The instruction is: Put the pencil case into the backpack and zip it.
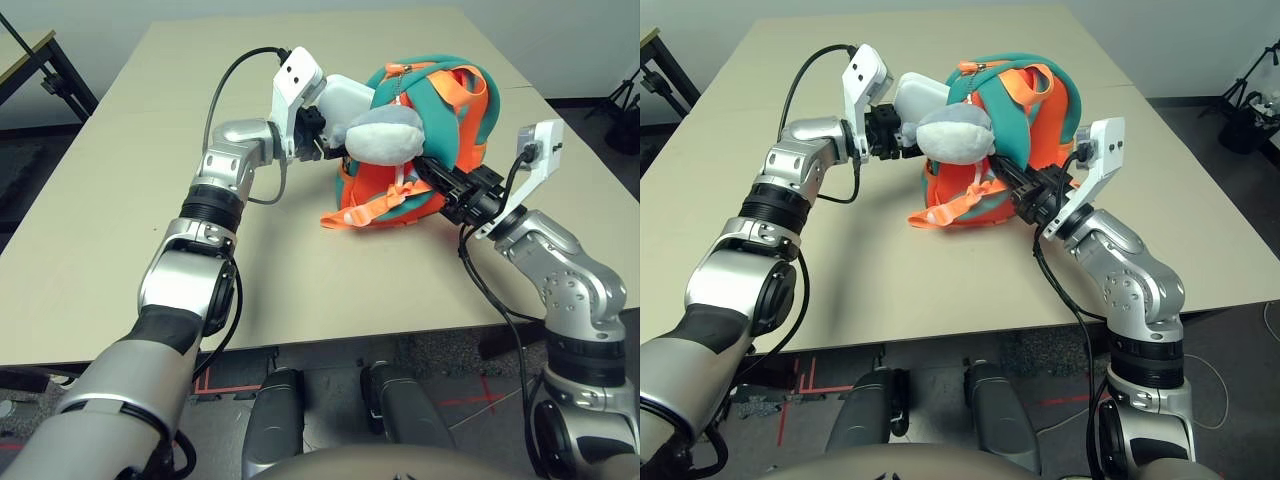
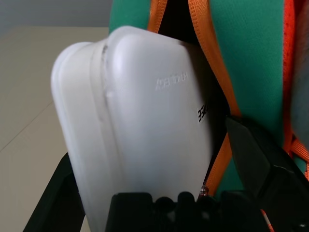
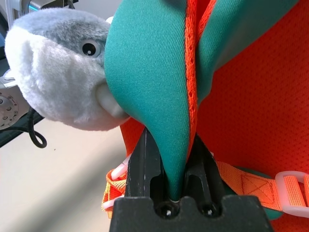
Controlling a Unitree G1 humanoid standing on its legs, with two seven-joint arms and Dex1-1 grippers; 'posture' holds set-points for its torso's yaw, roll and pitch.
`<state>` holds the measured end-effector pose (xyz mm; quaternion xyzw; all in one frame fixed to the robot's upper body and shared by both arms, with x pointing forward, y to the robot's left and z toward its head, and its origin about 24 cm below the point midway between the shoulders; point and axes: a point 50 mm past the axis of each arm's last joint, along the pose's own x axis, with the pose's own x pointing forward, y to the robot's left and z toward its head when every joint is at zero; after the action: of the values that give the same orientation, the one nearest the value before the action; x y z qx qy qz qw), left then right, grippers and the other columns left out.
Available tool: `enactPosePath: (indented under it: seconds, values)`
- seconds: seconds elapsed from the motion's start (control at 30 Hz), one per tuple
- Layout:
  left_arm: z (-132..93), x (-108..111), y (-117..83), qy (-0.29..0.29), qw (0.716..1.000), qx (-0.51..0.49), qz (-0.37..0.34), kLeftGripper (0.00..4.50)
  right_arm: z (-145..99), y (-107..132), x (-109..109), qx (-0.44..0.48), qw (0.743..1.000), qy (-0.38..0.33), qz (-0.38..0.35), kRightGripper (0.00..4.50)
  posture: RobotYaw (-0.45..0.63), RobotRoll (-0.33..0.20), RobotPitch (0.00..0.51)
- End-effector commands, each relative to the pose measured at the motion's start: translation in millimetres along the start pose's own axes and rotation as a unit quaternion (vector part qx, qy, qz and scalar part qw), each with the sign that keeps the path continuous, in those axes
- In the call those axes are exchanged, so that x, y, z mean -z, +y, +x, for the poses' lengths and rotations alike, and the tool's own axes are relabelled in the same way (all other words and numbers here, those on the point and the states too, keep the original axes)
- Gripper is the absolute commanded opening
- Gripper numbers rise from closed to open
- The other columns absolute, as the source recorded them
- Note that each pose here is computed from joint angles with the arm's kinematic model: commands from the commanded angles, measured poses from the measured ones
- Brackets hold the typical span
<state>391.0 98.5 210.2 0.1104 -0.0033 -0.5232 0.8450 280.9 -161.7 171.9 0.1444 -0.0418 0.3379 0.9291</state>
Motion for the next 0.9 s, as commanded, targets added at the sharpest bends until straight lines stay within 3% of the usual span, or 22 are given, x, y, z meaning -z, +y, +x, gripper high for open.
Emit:
enactPosePath:
  seconds: [0.03, 0.33, 0.57, 0.67, 0.9]
  values:
    - [-2.9, -12.9, -2.5, -0.012, 1.000, 0.019, 0.014, 4.50, 3.6, 4.6, -1.9, -0.012, 1.000, -0.008, -0.004, 0.11, -0.19, 0.000, 0.087]
    - [-45.4, -39.2, 8.6, -0.017, 0.998, -0.027, 0.052, 4.50, 6.0, 4.8, 0.1, -0.016, 1.000, -0.007, -0.001, 0.11, -0.17, 0.000, 0.089]
    - [-69.4, -39.2, 9.6, 0.002, 0.997, -0.048, 0.055, 4.50, 7.4, 5.0, 1.0, -0.020, 1.000, -0.005, 0.001, 0.11, -0.16, 0.000, 0.095]
    - [-70.3, -34.2, 2.9, 0.006, 0.998, -0.037, 0.043, 3.91, 7.6, 5.3, 1.4, -0.021, 1.000, -0.005, 0.002, 0.11, -0.16, 0.000, 0.095]
    - [-61.4, -17.5, -10.1, 0.019, 1.000, -0.013, 0.015, 1.22, 7.7, 6.0, 1.5, -0.021, 1.000, -0.006, 0.003, 0.11, -0.17, 0.000, 0.099]
